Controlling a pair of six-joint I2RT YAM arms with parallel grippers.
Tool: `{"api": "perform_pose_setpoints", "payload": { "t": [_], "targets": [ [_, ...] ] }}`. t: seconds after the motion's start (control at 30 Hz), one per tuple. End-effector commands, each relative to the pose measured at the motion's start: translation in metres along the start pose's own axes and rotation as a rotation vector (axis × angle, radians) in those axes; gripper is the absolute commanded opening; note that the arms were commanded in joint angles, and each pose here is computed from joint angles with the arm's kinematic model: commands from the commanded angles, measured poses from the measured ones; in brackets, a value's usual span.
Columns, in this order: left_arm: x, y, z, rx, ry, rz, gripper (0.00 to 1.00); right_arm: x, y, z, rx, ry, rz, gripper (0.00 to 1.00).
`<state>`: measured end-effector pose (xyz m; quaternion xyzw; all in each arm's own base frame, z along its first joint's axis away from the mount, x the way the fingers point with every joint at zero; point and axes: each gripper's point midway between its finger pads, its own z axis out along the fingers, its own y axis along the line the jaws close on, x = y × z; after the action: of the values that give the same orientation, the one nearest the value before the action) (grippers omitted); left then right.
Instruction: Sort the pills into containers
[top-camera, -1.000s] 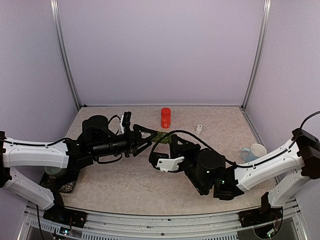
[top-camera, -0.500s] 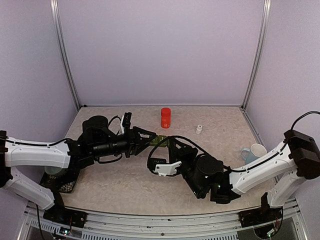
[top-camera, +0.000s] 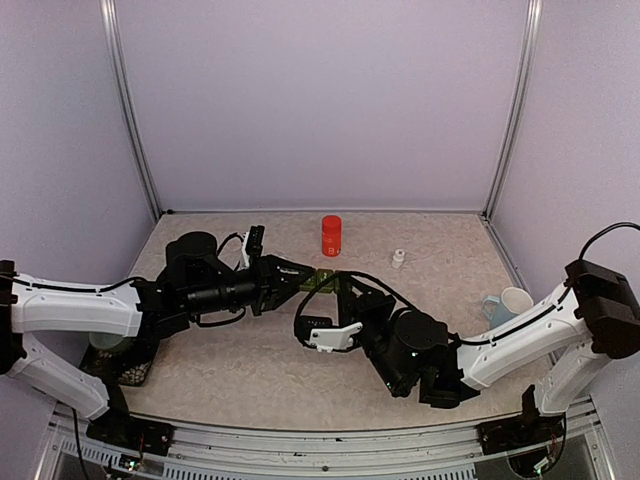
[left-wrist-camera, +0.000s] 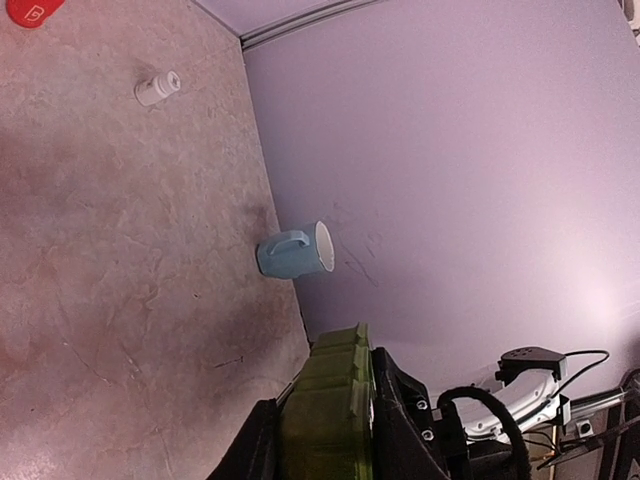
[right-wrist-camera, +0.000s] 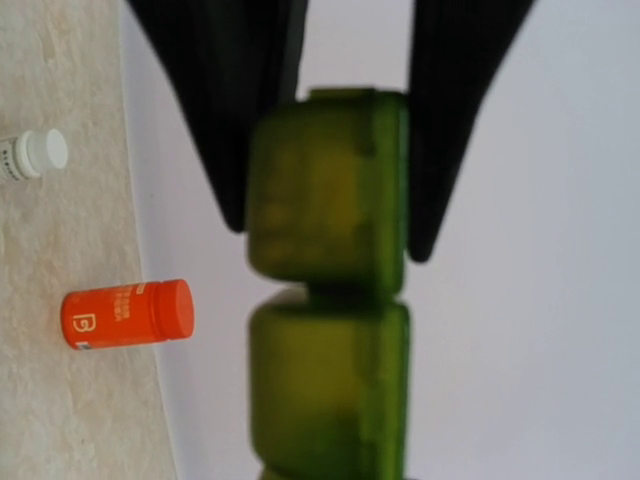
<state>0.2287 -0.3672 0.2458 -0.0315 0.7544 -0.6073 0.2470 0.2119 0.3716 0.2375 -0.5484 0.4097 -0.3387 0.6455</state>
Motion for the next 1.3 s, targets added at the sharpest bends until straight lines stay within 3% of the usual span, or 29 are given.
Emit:
{"api": "perform_pose_setpoints", "payload": {
  "t": [0.0,0.07,0.13,0.27,0.37,0.5,0.63,0.8,1.07,1.27],
  "targets": [
    [0.007,-0.008,0.001,0.035,0.028,0.033,0.14,-0.003,-0.004,-0.003,0.027,-0.002,0.036,0.27],
    [0.006,-0.008,0.0,0.033,0.025,0.035,0.14,-0.002,-0.005,-0.003,0.03,-0.001,0.045,0.52],
    [0.005,-0.007,0.0,0.031,0.02,0.035,0.14,-0.003,-0.007,-0.003,0.027,-0.003,0.063,0.67],
    [0.0,-0.007,-0.003,0.028,-0.005,0.03,0.14,-0.009,0.002,-0.004,-0.065,-0.034,0.117,0.76],
    [-0.006,-0.005,-0.005,0.005,-0.031,0.024,0.12,-0.023,0.013,-0.012,-0.23,-0.113,0.222,0.78],
    [-0.011,0.006,-0.003,-0.078,-0.049,0.001,0.09,-0.045,0.0,-0.036,-0.418,-0.262,0.457,0.78],
    [-0.008,0.011,0.0,-0.106,-0.048,-0.035,0.08,-0.041,-0.023,-0.047,-0.382,-0.324,0.54,0.75],
    [-0.003,0.014,0.003,-0.107,-0.05,-0.095,0.08,-0.037,-0.015,-0.046,-0.351,-0.315,0.489,0.61],
    [0.002,0.013,0.005,-0.088,-0.041,-0.188,0.07,-0.036,0.014,-0.034,-0.308,-0.274,0.314,0.48],
    [0.003,0.011,0.005,-0.079,-0.035,-0.212,0.07,-0.034,-0.002,-0.03,-0.21,-0.274,0.316,0.36]
  ]
}}
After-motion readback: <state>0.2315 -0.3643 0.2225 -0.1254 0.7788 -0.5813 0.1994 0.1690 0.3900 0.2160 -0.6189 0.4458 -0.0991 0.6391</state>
